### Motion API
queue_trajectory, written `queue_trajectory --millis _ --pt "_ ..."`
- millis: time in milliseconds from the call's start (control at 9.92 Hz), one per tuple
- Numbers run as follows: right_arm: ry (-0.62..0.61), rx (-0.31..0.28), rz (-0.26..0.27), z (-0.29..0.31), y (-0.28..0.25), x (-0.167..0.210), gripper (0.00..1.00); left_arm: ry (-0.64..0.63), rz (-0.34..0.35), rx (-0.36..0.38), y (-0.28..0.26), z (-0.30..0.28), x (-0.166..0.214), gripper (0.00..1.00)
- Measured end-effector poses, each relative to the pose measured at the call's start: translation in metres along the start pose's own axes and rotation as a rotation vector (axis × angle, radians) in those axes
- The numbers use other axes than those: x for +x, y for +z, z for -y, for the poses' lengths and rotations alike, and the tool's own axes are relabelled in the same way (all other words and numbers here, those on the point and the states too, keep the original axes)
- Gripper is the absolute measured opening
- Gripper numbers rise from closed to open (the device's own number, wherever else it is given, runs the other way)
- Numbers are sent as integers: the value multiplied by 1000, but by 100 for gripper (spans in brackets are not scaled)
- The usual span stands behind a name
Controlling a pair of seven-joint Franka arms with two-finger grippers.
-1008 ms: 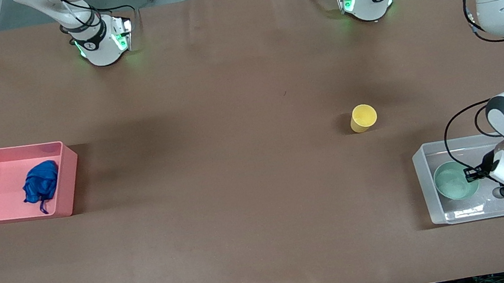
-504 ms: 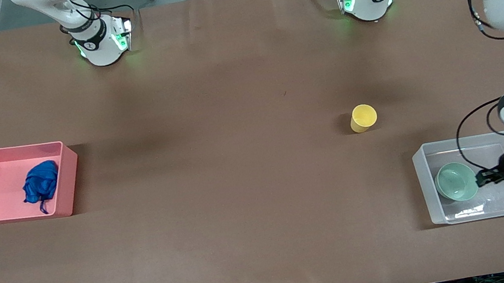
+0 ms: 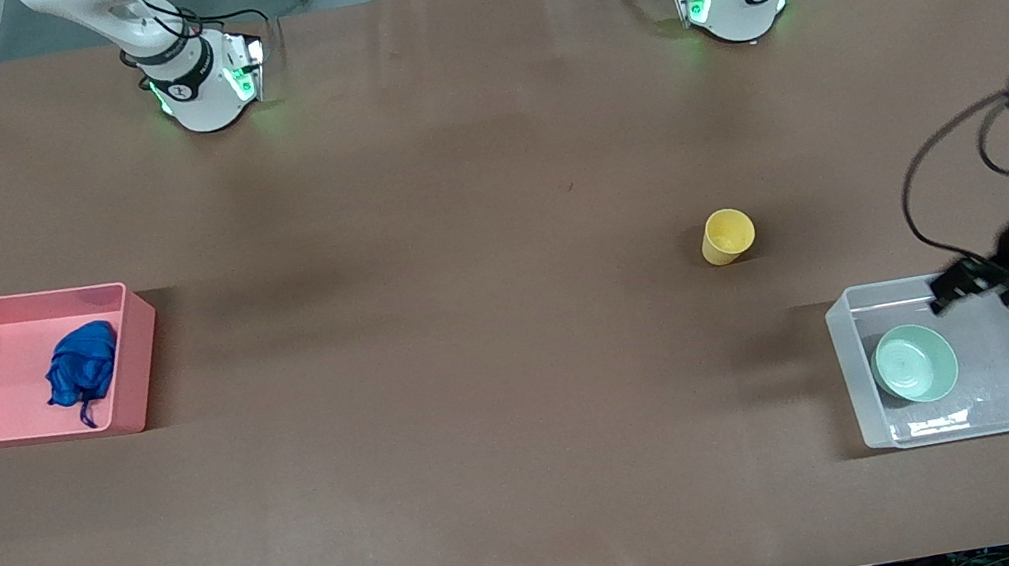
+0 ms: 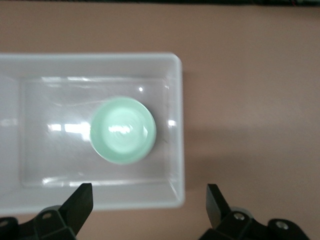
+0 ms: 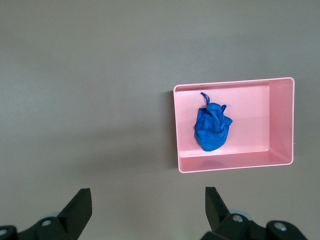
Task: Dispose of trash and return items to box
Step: 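Open the left gripper and move it to the yellow cup, then grasp the yellow cup with the left gripper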
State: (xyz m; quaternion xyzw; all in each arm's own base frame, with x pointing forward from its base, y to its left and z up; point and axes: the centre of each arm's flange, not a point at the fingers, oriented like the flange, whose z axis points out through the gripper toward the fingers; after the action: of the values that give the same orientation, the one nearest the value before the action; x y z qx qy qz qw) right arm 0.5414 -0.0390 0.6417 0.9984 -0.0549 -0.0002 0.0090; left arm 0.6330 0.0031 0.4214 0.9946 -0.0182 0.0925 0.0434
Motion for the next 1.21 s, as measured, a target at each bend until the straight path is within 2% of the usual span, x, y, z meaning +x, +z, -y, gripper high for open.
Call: queue_trajectory --millis 303,605,807,1008,1210 --pt "5 2 -14 -2 -9 -3 100 58 120 -7 20 -55 -84 100" --pt "-12 -1 -55 -3 -29 -4 100 131 226 -14 73 -93 -129 99" --pt "-18 -1 -59 -2 -31 -4 100 143 243 -22 108 -99 -139 98" --pt "-28 -4 -61 -2 -32 -4 100 152 230 -36 148 -106 -143 98" --pt "-38 -10 -61 -3 -32 -4 100 164 233 -52 180 -115 -150 89"
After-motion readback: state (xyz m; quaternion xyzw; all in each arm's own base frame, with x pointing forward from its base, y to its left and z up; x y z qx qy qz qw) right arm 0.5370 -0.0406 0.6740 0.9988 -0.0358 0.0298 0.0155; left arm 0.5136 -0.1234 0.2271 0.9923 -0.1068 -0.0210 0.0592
